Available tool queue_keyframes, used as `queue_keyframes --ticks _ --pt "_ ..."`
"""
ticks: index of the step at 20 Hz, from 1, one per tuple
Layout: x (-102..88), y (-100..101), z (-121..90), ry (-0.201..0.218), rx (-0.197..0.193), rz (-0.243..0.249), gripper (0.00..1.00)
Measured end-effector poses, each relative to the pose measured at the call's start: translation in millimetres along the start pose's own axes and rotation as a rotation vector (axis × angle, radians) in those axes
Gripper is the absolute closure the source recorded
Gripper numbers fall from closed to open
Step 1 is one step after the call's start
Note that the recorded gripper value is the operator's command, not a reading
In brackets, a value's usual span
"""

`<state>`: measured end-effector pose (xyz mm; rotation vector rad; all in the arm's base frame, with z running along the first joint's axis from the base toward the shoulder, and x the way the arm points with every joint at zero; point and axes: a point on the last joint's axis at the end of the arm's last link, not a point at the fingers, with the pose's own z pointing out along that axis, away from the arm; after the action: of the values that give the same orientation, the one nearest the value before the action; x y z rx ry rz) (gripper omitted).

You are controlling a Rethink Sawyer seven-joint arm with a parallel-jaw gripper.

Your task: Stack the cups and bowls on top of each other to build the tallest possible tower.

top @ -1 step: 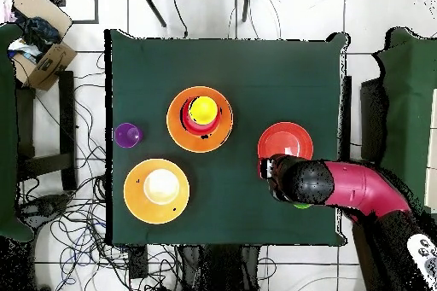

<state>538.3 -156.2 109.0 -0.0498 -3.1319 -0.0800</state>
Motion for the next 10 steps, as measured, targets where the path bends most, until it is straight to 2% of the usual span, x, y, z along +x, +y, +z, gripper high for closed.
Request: queue_keyframes --ticks 10 --pt "2.1 0.6 1.8 0.004 0.001 -0.006 0.0"
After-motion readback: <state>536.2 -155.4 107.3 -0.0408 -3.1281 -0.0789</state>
